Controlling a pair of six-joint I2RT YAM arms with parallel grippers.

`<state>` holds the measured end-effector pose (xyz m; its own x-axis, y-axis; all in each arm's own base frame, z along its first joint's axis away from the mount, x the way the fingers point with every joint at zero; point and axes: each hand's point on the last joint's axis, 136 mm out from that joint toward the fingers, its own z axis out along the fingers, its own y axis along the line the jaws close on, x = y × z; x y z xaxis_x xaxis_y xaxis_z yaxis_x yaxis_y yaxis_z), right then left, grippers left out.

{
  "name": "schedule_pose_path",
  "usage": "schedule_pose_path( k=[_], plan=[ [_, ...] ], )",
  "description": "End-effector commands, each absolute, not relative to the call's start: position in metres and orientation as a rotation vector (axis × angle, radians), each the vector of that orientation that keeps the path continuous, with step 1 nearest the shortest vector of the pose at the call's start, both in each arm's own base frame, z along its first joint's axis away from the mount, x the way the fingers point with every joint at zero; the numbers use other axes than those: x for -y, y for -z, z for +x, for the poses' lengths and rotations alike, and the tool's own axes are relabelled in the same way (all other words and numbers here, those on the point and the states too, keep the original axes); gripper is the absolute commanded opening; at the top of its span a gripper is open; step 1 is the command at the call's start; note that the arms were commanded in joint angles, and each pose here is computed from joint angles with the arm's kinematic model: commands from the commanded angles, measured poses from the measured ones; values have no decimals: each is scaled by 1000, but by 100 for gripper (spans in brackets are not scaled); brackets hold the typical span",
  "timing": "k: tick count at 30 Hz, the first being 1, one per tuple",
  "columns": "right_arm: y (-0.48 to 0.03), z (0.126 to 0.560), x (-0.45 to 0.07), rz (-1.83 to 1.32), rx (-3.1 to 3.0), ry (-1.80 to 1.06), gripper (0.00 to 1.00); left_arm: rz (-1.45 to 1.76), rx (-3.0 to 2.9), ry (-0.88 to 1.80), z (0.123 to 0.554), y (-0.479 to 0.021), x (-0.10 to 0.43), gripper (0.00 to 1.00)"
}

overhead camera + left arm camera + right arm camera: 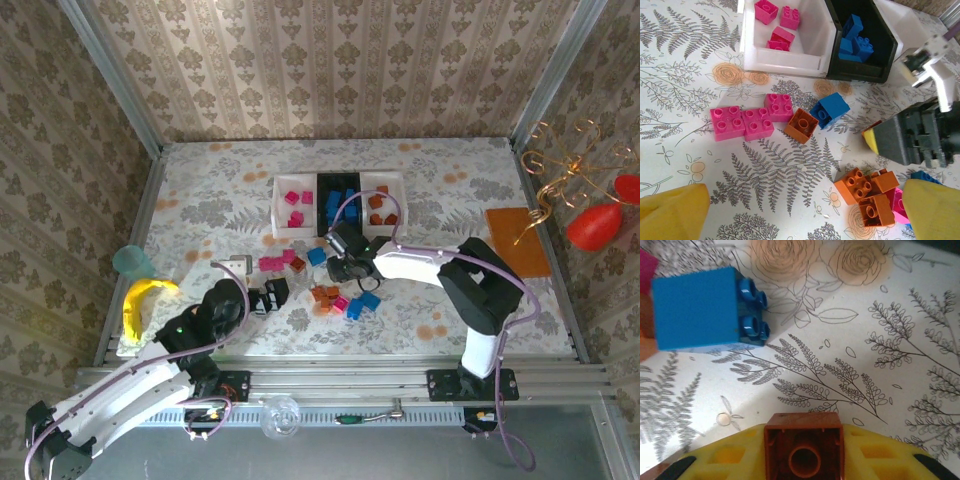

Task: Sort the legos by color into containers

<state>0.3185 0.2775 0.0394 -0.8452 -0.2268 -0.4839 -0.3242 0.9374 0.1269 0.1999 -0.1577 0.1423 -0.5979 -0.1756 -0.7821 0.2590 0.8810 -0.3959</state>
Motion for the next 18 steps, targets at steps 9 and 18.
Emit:
schedule_pose_path(
  k=[9,18],
  plan=[
    [-167,370,-217,-116,-2346,-399,32,39,-2151,584,198,-134,154,100],
    [-143,450,-159,179,-2416,-274,32,28,-2169,600,196,-129,154,100]
  ],
)
